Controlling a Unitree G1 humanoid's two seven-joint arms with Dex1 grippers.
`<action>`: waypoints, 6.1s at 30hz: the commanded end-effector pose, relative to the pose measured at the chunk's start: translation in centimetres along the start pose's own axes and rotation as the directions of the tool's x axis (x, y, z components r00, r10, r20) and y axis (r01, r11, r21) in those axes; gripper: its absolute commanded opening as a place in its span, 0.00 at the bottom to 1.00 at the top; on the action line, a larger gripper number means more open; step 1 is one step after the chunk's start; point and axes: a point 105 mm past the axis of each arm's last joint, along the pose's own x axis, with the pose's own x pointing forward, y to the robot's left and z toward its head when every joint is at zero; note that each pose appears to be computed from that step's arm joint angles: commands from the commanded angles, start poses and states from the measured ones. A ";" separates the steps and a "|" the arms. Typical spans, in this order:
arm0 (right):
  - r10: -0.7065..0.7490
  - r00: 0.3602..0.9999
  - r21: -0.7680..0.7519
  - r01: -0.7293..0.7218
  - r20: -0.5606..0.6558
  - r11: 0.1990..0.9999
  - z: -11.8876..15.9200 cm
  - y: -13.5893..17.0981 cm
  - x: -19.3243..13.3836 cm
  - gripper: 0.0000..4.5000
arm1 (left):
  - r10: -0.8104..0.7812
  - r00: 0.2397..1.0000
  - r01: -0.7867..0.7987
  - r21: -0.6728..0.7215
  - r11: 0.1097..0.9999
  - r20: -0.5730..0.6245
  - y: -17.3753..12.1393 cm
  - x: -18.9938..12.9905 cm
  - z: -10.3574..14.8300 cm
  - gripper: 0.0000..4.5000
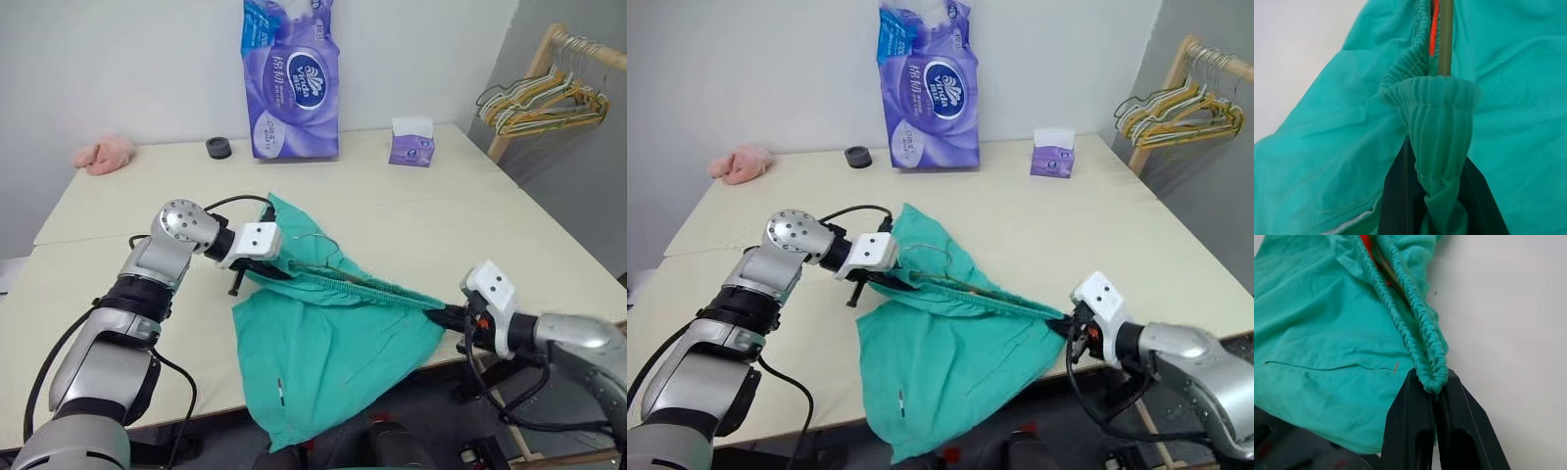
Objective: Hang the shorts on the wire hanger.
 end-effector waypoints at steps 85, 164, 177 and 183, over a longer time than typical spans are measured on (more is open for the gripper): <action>0.133 0.981 -0.221 -0.163 -0.144 0.961 0.6 -0.2 6.2 0.00 | 0.230 0.939 -0.181 -0.199 0.963 0.256 1.0 1.7 3.8 0.44; 0.113 0.985 0.017 -0.112 -0.128 0.994 0.2 -1.1 -1.4 0.00 | 0.387 0.899 -0.316 -0.312 0.896 0.203 3.2 -0.5 -1.5 0.68; -0.178 0.979 0.419 0.203 -0.098 0.885 -2.7 -2.2 -7.1 0.00 | 0.243 0.822 0.016 -0.447 0.895 0.516 0.1 0.1 8.8 0.68; -0.382 0.911 0.479 0.409 -0.157 0.777 -4.4 -3.5 -10.2 0.00 | 0.161 0.812 0.052 -0.345 0.937 0.561 -0.8 0.8 12.3 0.68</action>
